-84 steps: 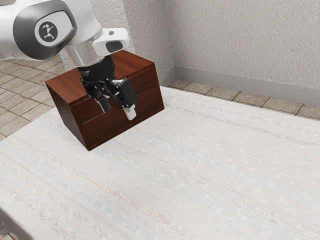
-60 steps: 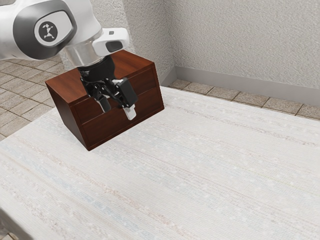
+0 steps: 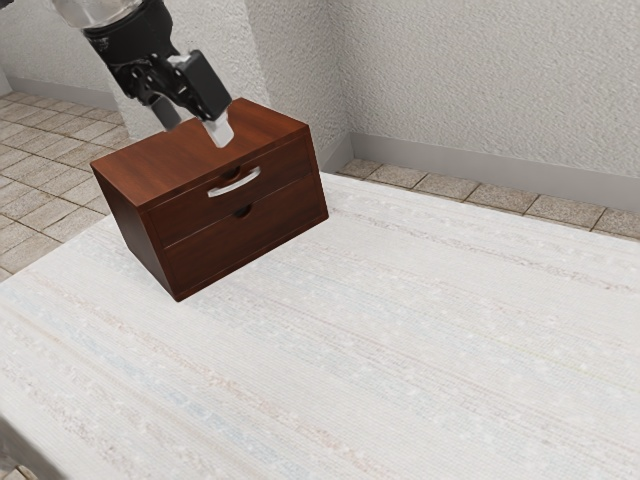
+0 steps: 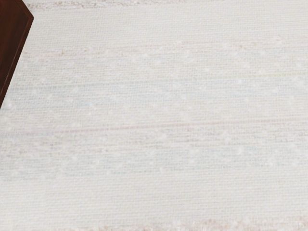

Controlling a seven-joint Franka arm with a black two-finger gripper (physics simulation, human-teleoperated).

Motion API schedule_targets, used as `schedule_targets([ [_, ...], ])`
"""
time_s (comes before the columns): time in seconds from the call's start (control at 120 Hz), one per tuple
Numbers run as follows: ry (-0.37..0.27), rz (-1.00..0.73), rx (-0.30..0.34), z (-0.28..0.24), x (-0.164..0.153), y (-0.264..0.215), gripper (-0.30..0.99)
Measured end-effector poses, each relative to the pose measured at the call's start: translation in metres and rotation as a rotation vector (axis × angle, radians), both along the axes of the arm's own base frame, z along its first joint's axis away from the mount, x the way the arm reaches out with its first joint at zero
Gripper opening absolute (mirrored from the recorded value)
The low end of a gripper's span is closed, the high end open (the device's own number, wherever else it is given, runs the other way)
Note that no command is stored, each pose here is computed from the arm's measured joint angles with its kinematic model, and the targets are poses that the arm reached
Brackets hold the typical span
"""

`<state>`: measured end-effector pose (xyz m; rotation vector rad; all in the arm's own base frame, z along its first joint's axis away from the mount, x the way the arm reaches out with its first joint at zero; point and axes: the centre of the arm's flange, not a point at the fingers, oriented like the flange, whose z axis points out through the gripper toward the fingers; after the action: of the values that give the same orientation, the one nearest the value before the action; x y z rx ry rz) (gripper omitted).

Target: Pull the drawer handle with one arm to open the drawer

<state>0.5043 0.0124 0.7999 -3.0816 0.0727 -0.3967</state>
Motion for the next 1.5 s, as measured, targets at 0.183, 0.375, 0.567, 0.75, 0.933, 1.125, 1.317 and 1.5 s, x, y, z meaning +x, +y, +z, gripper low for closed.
schedule_targets([
  [0.183, 0.046, 0.005, 0.033, -0.044, 0.046, 0.004, 0.69],
  [0.375, 0.044, -0.061, 0.054, -0.058, 0.063, -0.01, 0.69],
  [0.567, 0.022, -0.135, 0.085, -0.057, 0.066, -0.009, 0.69],
  [0.75, 0.082, -0.195, 0.155, -0.099, 0.101, -0.012, 0.69],
  [0.933, 0.127, -0.188, 0.216, -0.128, 0.134, 0.004, 0.67],
  [1.125, 0.174, -0.155, 0.229, -0.14, 0.14, 0.017, 0.57],
  [1.317, 0.135, -0.148, 0.265, -0.154, 0.166, 0.024, 0.54],
  [1.5, 0.084, -0.117, 0.308, -0.159, 0.183, 0.053, 0.53],
])
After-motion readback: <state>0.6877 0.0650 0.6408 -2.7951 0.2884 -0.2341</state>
